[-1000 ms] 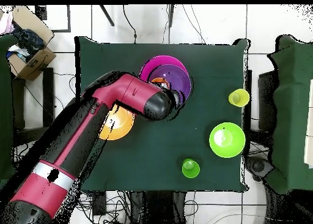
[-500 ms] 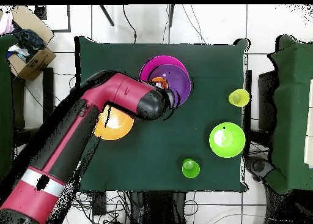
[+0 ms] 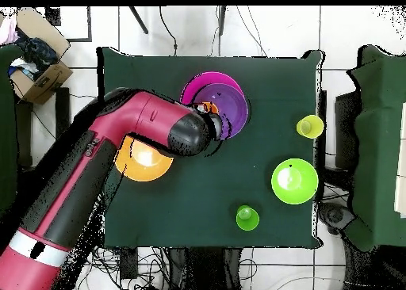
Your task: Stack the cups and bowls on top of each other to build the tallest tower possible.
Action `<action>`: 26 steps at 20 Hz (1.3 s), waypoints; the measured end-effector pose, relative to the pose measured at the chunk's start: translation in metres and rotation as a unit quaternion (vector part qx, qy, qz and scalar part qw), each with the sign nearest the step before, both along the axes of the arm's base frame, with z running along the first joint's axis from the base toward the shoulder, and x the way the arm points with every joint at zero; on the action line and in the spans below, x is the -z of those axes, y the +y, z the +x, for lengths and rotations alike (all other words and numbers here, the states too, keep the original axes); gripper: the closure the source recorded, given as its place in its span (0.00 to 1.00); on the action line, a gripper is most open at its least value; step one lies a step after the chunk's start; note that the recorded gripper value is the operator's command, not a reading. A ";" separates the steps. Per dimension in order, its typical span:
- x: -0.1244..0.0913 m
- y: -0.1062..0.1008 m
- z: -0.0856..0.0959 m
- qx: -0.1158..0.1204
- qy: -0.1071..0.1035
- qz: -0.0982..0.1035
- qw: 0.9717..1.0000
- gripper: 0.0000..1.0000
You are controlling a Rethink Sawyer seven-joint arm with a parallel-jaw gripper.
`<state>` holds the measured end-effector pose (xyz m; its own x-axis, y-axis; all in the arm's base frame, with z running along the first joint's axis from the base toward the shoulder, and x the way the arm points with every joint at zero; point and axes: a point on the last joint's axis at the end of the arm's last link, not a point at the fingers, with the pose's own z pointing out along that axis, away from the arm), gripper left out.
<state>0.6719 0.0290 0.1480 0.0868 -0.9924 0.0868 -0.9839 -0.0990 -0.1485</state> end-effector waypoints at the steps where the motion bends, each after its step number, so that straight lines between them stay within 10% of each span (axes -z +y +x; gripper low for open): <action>1: -0.007 -0.001 0.001 0.000 -0.001 -0.002 1.000 0.00; 26: -0.018 -0.028 -0.026 0.031 0.010 -0.025 0.999 0.00</action>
